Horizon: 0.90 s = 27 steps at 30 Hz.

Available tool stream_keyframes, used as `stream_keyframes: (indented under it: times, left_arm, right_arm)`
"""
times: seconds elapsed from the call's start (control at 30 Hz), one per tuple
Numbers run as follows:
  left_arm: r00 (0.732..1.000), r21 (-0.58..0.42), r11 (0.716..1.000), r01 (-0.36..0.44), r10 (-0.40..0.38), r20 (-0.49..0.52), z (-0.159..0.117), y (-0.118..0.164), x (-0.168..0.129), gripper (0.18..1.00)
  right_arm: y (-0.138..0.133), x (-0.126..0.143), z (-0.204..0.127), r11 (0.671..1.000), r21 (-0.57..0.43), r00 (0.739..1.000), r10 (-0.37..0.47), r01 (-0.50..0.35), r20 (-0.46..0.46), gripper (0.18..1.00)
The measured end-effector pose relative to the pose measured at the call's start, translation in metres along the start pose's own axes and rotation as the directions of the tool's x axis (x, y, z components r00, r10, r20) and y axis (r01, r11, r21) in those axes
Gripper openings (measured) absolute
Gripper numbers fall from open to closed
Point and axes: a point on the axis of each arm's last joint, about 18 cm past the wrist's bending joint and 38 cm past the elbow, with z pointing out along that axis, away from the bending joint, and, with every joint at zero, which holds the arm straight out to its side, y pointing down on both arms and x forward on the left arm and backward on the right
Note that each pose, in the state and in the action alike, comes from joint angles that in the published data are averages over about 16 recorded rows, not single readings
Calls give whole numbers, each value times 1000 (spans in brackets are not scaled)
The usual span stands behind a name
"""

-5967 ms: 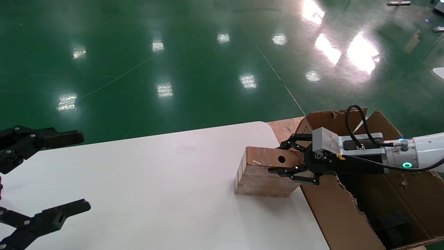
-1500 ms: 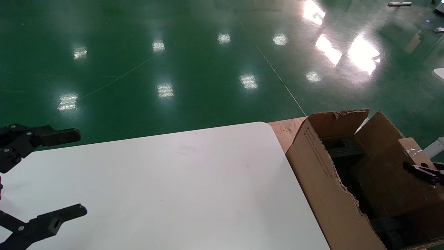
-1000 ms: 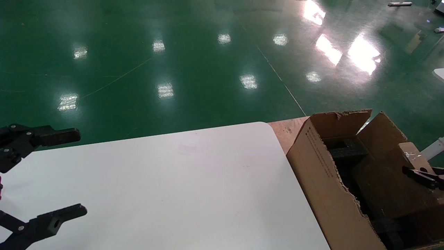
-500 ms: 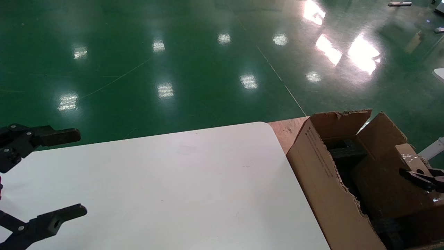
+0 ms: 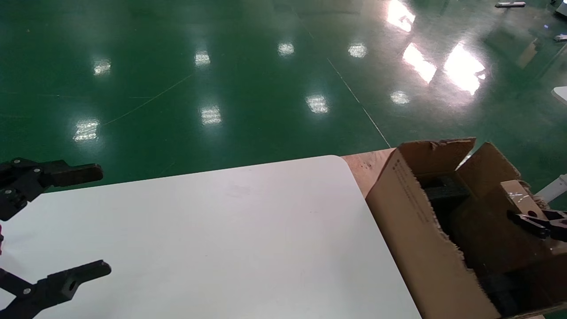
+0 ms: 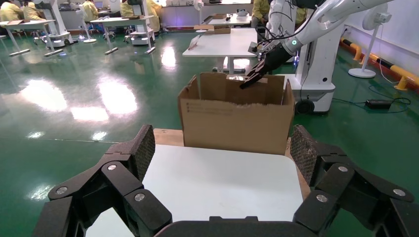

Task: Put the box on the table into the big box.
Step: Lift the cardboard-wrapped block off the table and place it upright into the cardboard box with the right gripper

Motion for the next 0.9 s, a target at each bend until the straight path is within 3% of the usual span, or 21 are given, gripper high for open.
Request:
stream_keyframes:
  times: [0.47,0.9]
  left_arm:
    - [1000,0,1000,0,0,0,0,0,0,1001]
    - [1000,0,1000,0,0,0,0,0,0,1001]
  right_arm:
    - [-1,-3,2,1000,1,1000,-4,4,20,507]
    - [-3,-4,2,1000,9,1000,-6,6,22,709]
